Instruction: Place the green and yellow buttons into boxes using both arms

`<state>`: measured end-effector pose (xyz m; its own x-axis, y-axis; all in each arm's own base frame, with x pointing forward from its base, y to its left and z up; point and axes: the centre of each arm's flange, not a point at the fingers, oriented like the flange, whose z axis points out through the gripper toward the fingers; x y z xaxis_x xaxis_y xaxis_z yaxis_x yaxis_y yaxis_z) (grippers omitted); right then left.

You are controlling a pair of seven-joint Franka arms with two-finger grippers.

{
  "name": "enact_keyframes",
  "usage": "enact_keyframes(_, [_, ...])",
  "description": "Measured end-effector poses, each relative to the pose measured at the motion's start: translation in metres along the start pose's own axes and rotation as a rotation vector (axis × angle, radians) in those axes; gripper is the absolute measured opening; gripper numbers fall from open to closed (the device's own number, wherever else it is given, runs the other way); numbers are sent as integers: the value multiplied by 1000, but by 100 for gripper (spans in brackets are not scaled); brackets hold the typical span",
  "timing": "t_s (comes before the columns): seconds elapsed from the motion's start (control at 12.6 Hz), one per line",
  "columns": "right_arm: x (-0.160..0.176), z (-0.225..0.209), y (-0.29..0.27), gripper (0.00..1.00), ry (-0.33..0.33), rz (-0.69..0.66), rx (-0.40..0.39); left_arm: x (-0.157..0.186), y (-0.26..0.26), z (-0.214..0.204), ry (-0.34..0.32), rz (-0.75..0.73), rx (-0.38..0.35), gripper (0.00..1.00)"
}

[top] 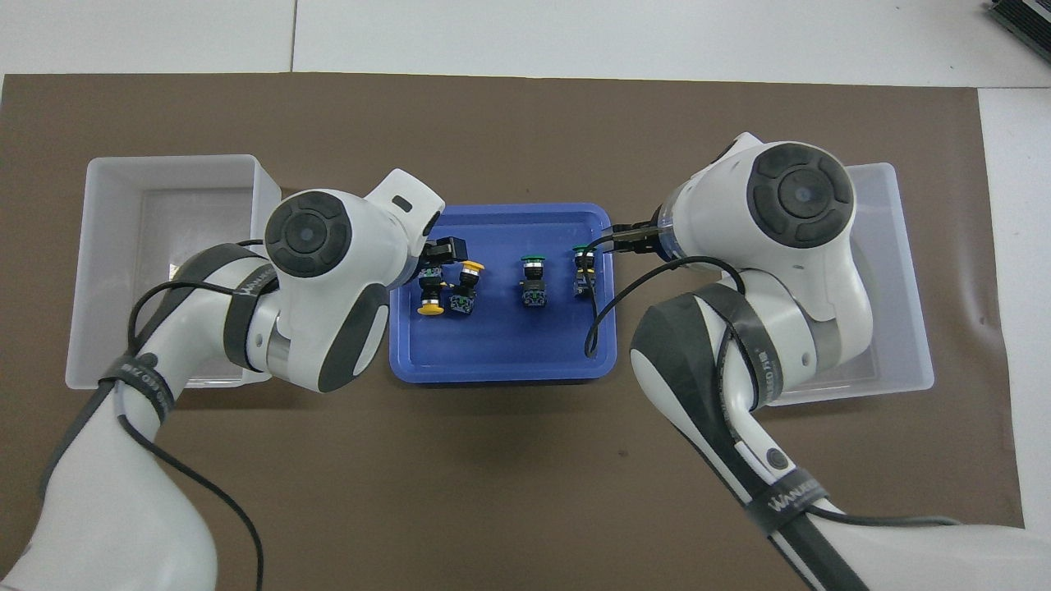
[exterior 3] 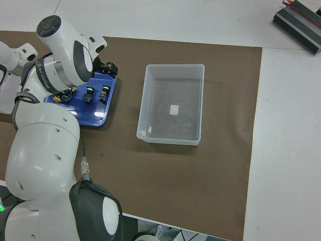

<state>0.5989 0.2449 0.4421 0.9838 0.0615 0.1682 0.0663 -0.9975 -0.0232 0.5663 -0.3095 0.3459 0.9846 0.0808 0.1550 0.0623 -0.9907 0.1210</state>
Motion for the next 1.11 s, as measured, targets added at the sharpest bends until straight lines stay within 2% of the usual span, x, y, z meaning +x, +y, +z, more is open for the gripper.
enact_keyframes(0.16, [-1,20,-20,91,17,-1,-9,-2,2,22,2,0,3,100])
enact_keyframes(0.4, [0,52,-32,89,21,-2,-11,1,-1,21,8,-5,4,100])
enact_keyframes(0.47, [-2,64,-38,85,19,-7,-12,1,-1,21,4,-5,6,100])
enact_keyframes(0.71, [-13,102,-62,84,23,-3,-70,-4,-5,28,-13,-6,17,100])
enact_keyframes(1.03, [-17,115,-68,81,15,-5,-78,-9,-5,29,-20,2,20,100])
enact_keyframes(1.11, [-18,116,-68,70,13,-6,-78,-11,-5,29,-23,5,21,100])
